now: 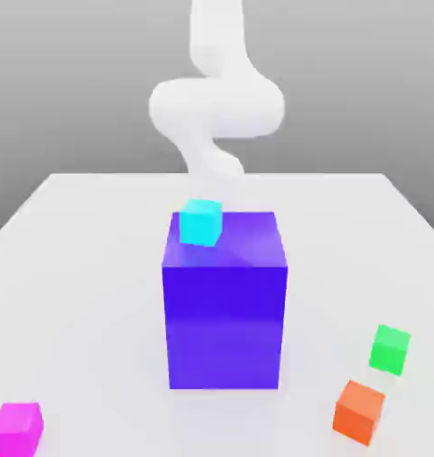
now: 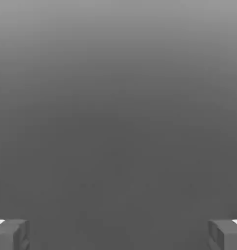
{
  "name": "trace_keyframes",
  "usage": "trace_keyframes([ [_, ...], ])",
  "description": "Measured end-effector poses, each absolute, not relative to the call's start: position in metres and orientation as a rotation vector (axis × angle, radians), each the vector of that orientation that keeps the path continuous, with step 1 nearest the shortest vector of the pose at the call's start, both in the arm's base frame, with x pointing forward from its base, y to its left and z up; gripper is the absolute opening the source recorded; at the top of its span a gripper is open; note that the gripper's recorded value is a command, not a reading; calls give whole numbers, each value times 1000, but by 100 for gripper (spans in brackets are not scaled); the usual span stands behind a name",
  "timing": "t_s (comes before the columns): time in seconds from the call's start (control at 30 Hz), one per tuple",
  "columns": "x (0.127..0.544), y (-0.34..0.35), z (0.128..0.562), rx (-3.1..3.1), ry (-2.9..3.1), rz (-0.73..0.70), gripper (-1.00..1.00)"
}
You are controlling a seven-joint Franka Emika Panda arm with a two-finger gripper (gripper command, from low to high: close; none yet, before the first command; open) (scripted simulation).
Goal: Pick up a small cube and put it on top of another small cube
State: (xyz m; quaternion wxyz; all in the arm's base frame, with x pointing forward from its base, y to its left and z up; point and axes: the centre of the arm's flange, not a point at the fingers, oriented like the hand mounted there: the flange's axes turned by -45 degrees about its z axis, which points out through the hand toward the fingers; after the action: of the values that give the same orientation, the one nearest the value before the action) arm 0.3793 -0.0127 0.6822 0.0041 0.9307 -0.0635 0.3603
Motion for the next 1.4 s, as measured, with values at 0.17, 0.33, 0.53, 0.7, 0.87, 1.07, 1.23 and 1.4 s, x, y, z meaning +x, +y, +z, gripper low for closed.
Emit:
trace_keyframes([
  [0.17,438,-49,615,2914,-559,934,0],
  [0.33,479,-94,540,2867,-901,749,0],
  [0.53,504,-154,440,2758,-1298,529,0],
  [0.7,503,-208,353,2611,-1635,345,0],
  [0.87,491,-239,265,2453,-1922,160,0],
  [1.07,472,-262,167,2283,-2159,6,0],
  [1.23,471,-262,137,2278,-2165,3,-100],
  [1.4,471,-263,143,2276,-2168,3,-100],
])
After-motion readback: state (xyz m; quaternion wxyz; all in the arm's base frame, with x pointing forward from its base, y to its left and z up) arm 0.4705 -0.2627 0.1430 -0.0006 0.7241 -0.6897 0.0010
